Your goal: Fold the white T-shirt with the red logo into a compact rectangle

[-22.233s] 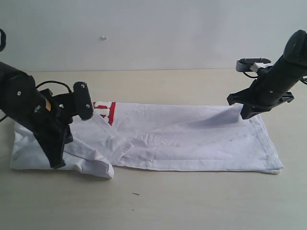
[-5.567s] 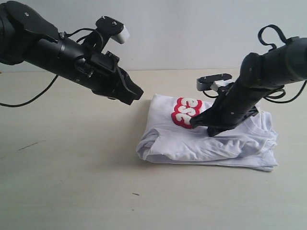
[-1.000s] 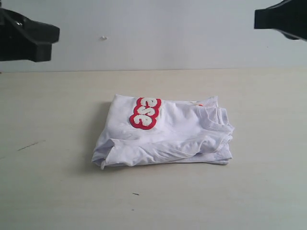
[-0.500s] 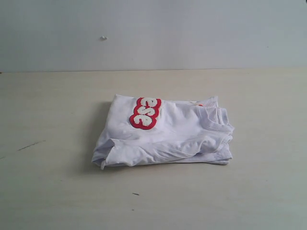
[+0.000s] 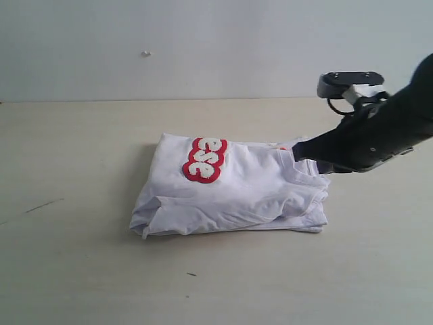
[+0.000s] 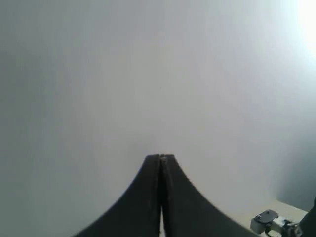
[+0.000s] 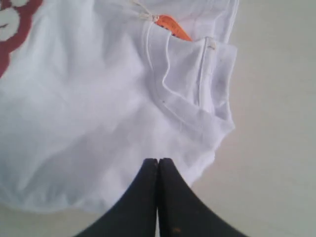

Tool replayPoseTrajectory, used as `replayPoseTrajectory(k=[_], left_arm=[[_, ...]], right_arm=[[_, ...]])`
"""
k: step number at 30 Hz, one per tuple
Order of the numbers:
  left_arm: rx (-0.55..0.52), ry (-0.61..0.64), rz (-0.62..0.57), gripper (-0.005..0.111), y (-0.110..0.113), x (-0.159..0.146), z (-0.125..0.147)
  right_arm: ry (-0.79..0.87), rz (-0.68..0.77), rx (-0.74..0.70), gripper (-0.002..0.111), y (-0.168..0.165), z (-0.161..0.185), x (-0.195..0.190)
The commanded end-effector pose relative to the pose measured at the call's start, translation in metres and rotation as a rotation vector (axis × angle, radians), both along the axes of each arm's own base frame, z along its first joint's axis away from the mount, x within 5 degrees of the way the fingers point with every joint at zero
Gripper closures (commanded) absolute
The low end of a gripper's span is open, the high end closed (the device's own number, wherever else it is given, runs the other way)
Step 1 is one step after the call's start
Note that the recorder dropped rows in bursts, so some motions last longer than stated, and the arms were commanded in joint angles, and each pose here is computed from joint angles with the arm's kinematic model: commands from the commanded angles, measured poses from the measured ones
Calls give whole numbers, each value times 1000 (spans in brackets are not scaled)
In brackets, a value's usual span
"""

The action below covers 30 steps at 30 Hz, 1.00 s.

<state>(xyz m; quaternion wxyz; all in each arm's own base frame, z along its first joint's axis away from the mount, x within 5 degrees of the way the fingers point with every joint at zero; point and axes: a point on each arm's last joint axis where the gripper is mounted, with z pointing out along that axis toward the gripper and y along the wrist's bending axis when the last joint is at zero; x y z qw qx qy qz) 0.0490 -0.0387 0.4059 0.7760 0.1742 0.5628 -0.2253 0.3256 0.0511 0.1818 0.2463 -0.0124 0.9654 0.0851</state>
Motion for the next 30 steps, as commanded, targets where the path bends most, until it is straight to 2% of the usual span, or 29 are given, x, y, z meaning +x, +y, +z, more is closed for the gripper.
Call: replayPoseTrajectory(k=[1, 9, 12, 17, 21, 26, 30], left_arm=[[-32, -17, 41, 107, 6, -5, -4], [-31, -17, 40, 107, 6, -5, -5], [-30, -16, 36, 107, 6, -5, -5], [-32, -13, 30, 107, 5, -5, -5], [-34, -11, 27, 107, 5, -5, -5], [-34, -11, 27, 107, 5, -5, -5], [-34, -11, 27, 107, 5, -5, -5]], right_arm=[[16, -33, 11, 108, 4, -21, 47], [111, -9, 18, 108, 19, -66, 97], [126, 34, -35, 108, 21, -80, 106], [88, 5, -126, 108, 15, -84, 126], [73, -2, -118, 108, 17, -82, 139], [68, 13, -112, 108, 21, -79, 140], [149, 75, -101, 108, 30, -82, 131]])
